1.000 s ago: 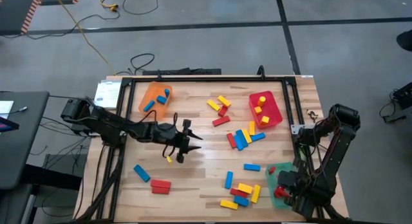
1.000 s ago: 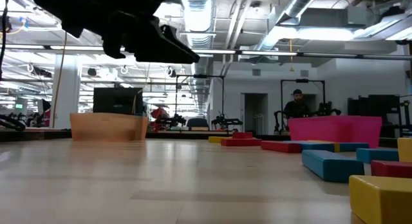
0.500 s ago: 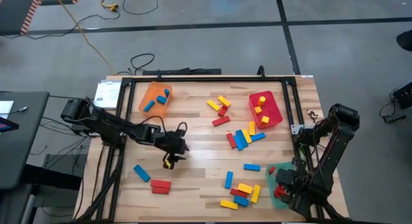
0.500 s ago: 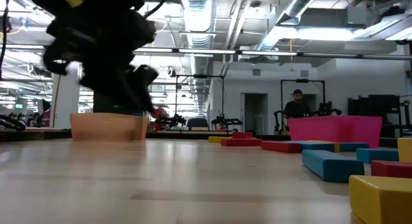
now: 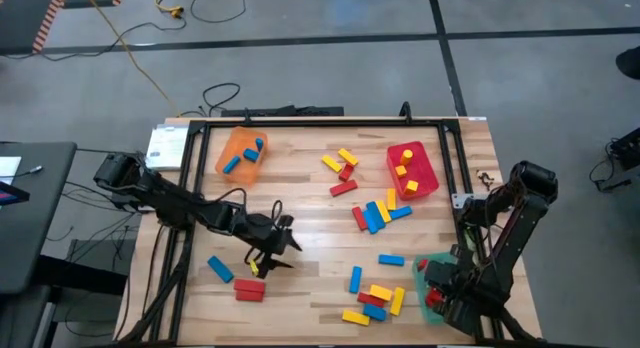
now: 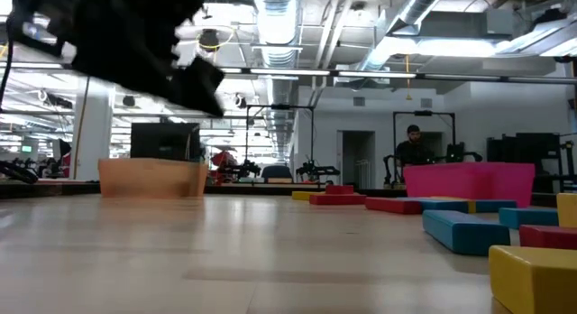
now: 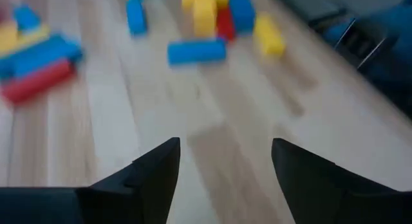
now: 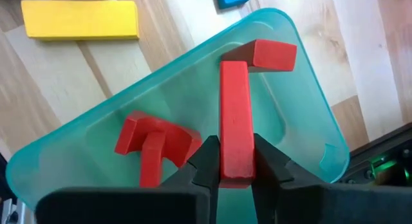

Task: Sort blocks
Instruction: Put the red rectangle block into the green bin, then put the yellow rectangle block into the red bin

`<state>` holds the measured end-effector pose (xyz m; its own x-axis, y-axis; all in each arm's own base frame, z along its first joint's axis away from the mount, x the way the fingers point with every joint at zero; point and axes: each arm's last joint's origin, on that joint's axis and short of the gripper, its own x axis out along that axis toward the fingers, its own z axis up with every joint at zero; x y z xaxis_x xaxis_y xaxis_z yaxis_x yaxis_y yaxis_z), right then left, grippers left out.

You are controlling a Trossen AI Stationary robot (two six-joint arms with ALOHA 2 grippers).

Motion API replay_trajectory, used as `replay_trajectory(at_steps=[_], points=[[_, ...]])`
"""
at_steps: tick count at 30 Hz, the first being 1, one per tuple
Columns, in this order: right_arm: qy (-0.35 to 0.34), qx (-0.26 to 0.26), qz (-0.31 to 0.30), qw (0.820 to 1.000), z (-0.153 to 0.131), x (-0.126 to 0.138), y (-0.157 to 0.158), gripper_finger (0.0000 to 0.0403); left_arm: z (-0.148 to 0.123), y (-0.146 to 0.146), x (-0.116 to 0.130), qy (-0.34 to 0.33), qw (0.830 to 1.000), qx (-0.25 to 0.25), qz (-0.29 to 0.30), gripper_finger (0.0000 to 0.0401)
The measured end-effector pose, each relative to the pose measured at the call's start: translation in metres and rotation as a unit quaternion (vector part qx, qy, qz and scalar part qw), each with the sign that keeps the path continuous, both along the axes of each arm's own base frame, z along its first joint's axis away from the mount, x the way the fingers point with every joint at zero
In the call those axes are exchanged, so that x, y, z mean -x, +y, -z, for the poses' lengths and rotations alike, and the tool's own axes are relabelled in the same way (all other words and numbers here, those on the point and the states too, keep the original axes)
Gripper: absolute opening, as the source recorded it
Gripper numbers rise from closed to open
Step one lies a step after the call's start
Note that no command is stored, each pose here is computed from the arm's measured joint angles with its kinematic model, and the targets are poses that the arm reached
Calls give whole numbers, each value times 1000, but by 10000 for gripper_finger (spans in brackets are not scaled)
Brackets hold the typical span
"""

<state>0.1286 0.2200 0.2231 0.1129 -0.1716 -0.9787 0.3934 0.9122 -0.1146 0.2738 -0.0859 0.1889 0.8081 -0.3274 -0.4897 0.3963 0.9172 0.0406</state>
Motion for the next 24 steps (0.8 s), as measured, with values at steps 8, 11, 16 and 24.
replay_trajectory(at_steps=[8, 11, 16, 24], points=[[4, -9, 12, 1000, 0, 0, 1, 152, -12, -3, -5, -67, 997, 22, 18, 241], [15, -17, 16, 1000, 0, 0, 1, 179, -15, -5, -5, -77, 996, 36, 34, 241], [16, -27, 25, 999, -4, -5, 1, 199, -15, -8, -5, -79, 995, 39, 40, 241], [-3, -55, 11, 998, -23, -18, 5, 194, -15, -8, -4, -76, 996, 41, 38, 241]])
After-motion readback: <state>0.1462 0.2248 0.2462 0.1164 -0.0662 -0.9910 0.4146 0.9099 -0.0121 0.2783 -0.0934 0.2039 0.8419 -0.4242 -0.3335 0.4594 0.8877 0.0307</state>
